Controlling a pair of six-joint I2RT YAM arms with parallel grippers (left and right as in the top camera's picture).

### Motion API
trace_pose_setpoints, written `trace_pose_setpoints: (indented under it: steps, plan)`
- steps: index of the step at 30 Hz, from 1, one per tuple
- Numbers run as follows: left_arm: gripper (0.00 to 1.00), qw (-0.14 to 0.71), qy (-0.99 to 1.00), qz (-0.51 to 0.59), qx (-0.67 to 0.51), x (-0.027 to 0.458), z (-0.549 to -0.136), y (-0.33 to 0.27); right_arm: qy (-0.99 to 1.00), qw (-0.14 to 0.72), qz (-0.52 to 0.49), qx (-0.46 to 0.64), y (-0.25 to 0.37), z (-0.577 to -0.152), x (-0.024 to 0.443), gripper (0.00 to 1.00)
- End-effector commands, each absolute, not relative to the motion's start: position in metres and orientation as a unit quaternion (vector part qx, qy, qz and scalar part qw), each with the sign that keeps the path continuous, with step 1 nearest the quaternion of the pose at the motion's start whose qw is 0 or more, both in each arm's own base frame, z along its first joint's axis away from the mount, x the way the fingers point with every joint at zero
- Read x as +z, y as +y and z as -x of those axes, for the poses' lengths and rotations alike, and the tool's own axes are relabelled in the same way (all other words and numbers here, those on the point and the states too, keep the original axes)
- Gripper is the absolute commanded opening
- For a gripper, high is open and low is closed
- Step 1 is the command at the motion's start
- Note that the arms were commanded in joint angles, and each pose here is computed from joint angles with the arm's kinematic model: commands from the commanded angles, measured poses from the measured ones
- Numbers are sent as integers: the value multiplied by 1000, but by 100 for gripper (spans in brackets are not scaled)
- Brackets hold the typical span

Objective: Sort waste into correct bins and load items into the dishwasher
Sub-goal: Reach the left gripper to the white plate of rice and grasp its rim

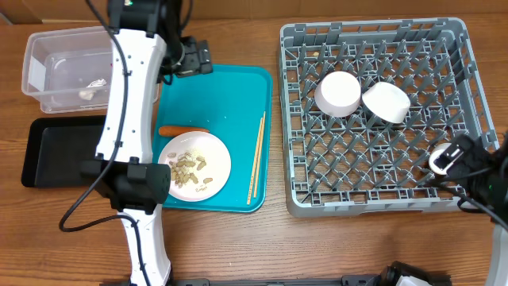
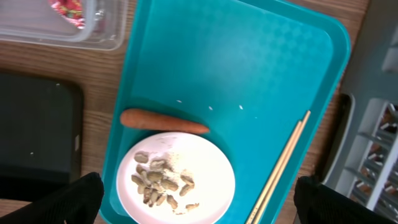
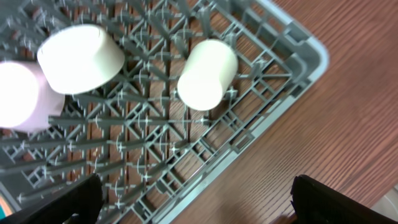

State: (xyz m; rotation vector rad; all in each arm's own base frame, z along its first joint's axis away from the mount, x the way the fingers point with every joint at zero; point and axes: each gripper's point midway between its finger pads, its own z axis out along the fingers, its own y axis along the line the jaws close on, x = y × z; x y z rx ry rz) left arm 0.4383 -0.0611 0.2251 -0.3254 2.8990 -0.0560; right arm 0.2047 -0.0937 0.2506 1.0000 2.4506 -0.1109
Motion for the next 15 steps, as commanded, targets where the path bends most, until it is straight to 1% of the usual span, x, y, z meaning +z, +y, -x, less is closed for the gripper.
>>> trace_pose_setpoints:
  steps: [1,5,8,15]
  plan:
    - [100,149,981,124,-27,257,-429,-56,909,235,-342,-20,-88,-216,249,100]
    - [100,173,977,120,-30,278,-421,-54,913,222,-343,-19,-90,-220,243,100]
    - [100,174,977,121,-28,285,-408,-52,913,220,-343,-19,-90,-220,242,100]
    - [100,115,984,135,18,265,-352,-32,913,221,-343,-19,-90,-221,243,100]
